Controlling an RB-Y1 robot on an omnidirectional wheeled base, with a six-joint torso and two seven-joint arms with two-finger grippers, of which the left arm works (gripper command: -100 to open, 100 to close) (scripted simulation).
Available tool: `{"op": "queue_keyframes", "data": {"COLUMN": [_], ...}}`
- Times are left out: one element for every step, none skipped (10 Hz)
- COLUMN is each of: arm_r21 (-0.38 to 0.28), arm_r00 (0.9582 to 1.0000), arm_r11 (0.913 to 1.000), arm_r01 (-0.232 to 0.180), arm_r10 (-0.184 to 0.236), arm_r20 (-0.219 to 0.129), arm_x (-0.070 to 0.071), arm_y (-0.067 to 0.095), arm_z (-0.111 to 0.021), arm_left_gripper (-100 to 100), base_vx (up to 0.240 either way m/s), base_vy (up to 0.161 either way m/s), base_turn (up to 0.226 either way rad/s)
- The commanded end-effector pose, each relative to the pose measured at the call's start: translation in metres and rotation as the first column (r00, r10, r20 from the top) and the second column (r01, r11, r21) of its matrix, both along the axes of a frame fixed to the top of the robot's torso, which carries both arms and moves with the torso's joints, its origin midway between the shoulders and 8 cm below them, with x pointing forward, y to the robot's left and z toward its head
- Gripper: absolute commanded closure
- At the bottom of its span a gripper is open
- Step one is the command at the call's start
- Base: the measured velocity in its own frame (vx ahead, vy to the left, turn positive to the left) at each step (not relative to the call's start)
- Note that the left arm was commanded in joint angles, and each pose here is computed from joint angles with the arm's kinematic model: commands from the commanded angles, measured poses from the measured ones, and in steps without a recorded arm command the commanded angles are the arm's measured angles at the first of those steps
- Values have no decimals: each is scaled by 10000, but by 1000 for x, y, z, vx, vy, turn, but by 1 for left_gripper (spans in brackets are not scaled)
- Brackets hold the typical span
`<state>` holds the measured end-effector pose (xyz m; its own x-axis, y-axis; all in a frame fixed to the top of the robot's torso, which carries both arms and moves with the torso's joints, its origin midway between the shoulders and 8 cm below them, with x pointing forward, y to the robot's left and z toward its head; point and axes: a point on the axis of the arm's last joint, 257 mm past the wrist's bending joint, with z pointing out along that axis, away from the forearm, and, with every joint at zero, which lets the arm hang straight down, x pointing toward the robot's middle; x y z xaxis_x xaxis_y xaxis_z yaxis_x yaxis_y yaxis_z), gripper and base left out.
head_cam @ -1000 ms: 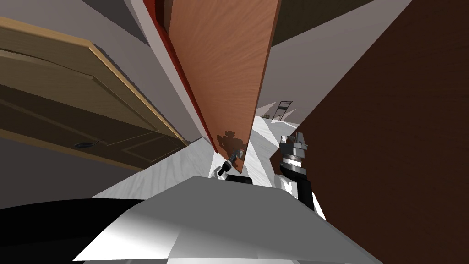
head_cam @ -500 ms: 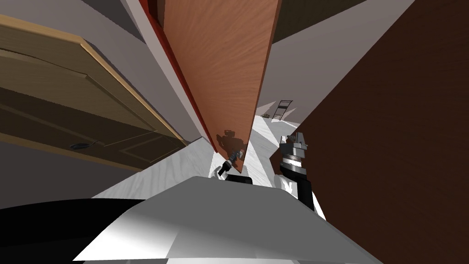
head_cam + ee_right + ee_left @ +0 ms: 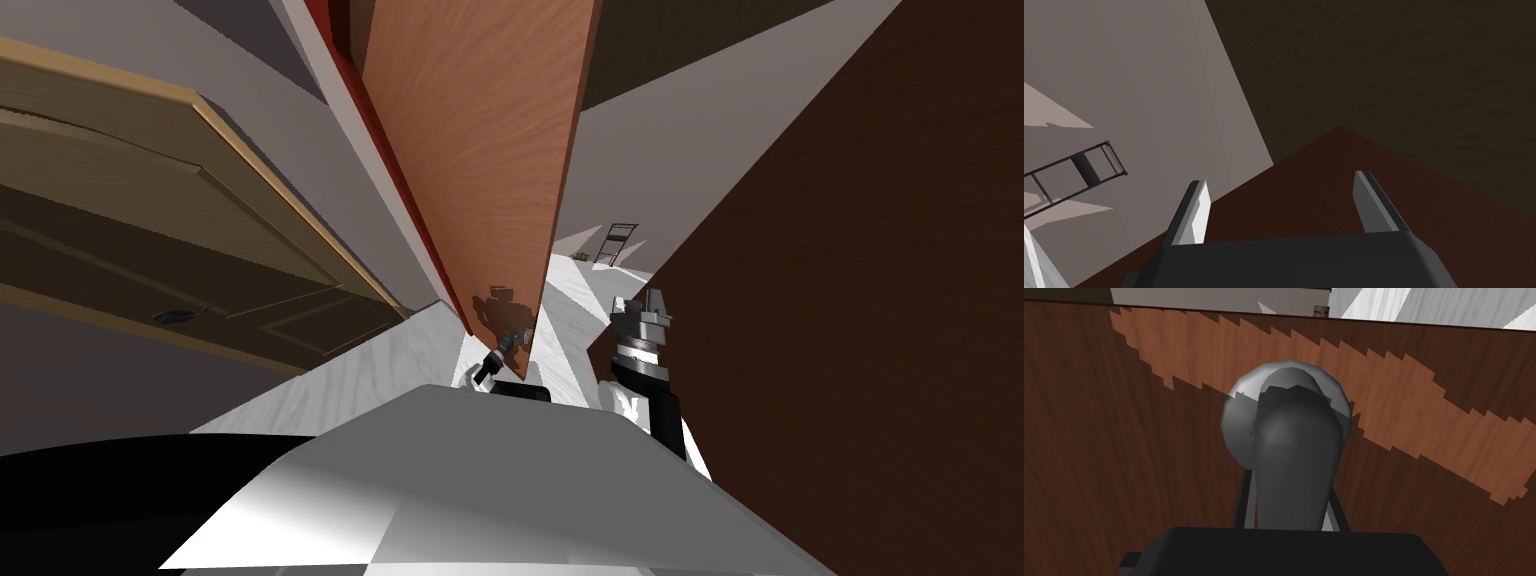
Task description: Push the door open
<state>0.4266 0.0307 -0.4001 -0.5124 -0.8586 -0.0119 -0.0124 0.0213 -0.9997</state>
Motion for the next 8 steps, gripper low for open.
{"op": "queue_keyframes", "data": {"arm_r21": [10,65,113,137,174,191,202,221], "arm_r00": [9996,9991,9982,9975,9958,9948,9936,9907], "arm_r11": [9998,9993,9983,9977,9959,9948,9936,9907], "arm_r01": [-199,-372,-569,-669,-887,-996,-1111,-1341], "arm_r10": [199,371,567,666,883,992,1106,1335], "arm_r20": [194,203,213,219,232,238,244,255], "arm_x": [10,13,16,18,21,23,25,28], "arm_y": [9,18,27,32,42,47,51,61], "arm_z": [6,6,5,5,5,5,5,5], "arm_left_gripper": [100,100,100,100,100,100,100,100], "base_vx": [152,142,193,173,164,122,90,125], "base_vy": [-159,-168,-164,-141,-159,-147,-121,-145], "base_turn": [43,50,66,42,59,56,40,100]}}
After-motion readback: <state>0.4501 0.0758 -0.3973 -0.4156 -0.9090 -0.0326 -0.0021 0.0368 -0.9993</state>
